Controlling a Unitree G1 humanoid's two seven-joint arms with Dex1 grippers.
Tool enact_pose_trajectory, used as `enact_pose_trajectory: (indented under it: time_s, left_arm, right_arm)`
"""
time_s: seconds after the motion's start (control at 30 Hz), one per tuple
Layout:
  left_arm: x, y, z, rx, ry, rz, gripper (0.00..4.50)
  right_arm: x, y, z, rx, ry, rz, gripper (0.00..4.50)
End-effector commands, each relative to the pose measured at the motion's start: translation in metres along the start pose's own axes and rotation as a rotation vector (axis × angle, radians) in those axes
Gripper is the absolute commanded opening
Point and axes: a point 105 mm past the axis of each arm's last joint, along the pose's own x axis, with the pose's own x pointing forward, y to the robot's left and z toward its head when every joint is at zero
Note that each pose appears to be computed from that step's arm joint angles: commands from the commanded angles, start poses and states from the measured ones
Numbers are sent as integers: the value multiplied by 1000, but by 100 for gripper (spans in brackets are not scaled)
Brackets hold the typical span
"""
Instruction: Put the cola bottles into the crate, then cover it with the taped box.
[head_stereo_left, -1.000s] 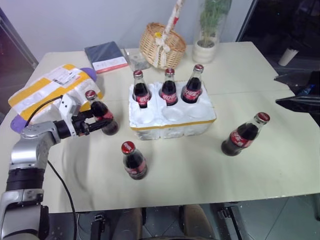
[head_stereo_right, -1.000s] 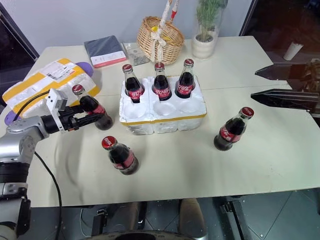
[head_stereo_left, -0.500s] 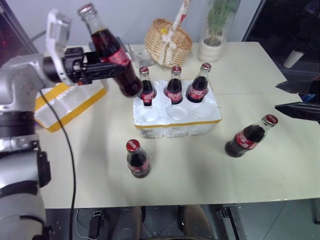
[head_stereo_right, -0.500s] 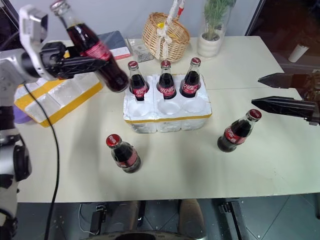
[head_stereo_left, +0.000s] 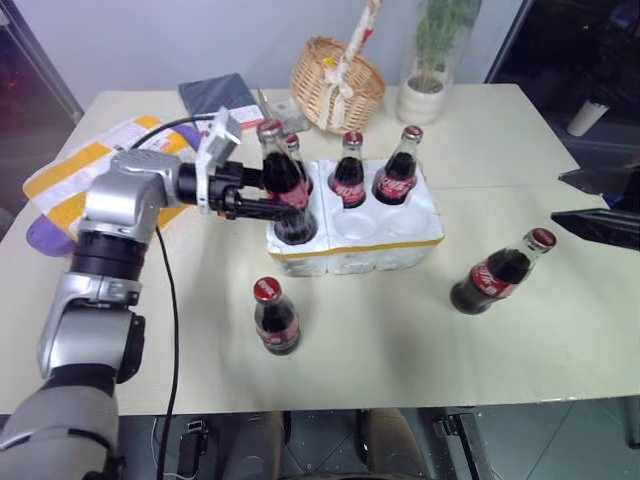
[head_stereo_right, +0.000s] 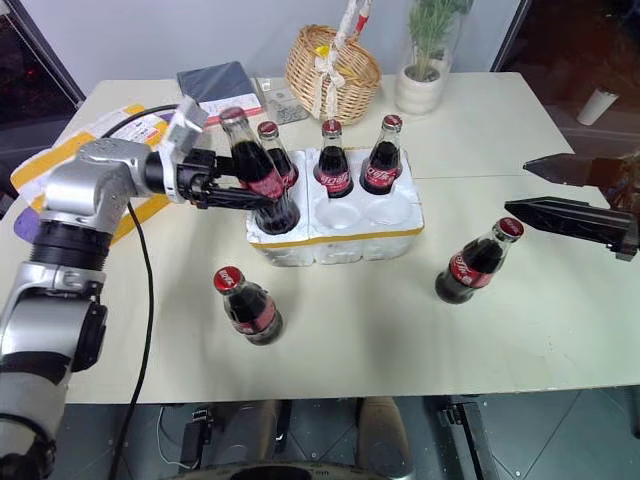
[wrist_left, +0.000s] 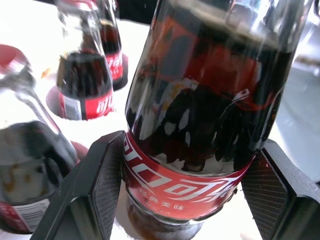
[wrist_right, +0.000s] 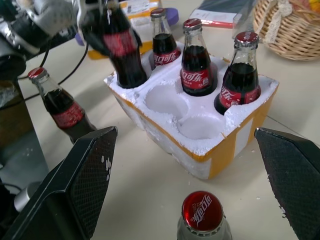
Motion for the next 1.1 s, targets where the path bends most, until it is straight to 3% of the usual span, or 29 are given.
enact_pose_trajectory:
  time_s: [0.03,0.23,0.3,0.37,0.67,0.77,0.87,1.1]
  left_arm:
    - [6,2,0,122,28,40,279]
    - [15,0,-21,124,36,76,279]
    - [13,0,-26,110,29,99,382]
    - [10,1,-27,109,24,123,443]
    - [-59,-15,16,55,-91,209,443]
    - [-93,-32,34,26,-106,221,443]
    - [-106,-48,44,11,-100,199,443]
    - [-111,-86,46,-4,1,69,443]
  right_arm:
    - [-3,5,9,-49,-24,-9,450]
    - [1,1,8,-72,-6,-10,450]
    - [3,-2,9,-77,1,-7,450]
    - [4,-4,9,-80,6,-4,450]
    - [11,-14,11,-128,49,34,450]
    - [31,11,29,-209,23,160,450]
    - [48,33,35,-259,25,261,450]
    - [92,89,13,-214,43,467,450]
